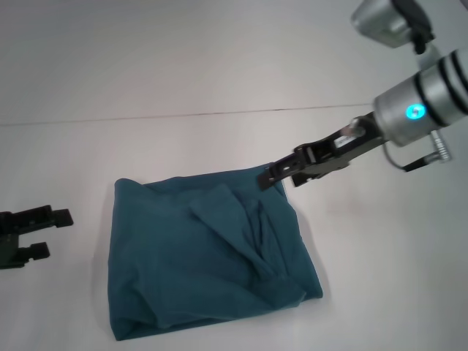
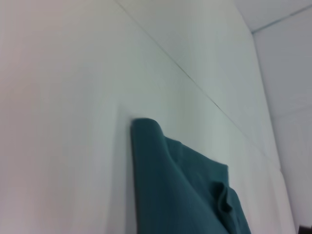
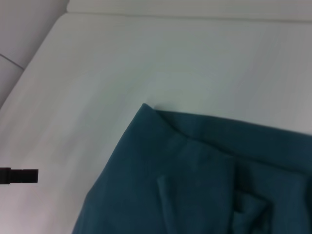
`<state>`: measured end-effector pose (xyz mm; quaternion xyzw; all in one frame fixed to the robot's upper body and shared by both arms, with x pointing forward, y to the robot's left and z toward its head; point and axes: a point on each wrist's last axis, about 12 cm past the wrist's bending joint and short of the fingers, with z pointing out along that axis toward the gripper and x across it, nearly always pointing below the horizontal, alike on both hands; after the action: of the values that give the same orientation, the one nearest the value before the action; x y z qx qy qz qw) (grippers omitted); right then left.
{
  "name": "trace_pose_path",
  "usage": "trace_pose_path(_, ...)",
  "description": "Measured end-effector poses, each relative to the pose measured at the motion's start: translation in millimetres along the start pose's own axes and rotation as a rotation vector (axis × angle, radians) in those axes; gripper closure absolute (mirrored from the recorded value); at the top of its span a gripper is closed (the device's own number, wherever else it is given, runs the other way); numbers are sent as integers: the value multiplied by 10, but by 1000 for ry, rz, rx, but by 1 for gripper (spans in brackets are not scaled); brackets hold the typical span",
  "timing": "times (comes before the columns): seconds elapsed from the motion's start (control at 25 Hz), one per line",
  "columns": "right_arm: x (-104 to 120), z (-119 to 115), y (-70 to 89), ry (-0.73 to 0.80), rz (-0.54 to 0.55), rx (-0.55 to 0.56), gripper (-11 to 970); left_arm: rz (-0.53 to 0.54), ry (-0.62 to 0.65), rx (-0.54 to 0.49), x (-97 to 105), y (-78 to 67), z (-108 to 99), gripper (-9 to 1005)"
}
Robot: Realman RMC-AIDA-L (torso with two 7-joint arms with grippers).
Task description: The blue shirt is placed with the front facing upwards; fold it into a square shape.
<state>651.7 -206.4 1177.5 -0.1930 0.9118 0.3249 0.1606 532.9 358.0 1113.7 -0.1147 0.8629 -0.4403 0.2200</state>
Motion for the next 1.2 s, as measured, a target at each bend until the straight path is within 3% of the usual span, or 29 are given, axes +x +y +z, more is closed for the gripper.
trace_pose_path(0.16, 16, 207, 66, 9, 41, -4, 34, -25, -39, -20, -20, 49, -32, 50)
trace_pose_path(0.48, 126, 557, 30, 8, 114, 47, 38, -29, -48, -16, -9, 54, 12, 50)
trace_pose_path(1.2, 177, 960, 98, -39, 100, 132, 99, -26, -47, -9, 0, 35, 108, 49)
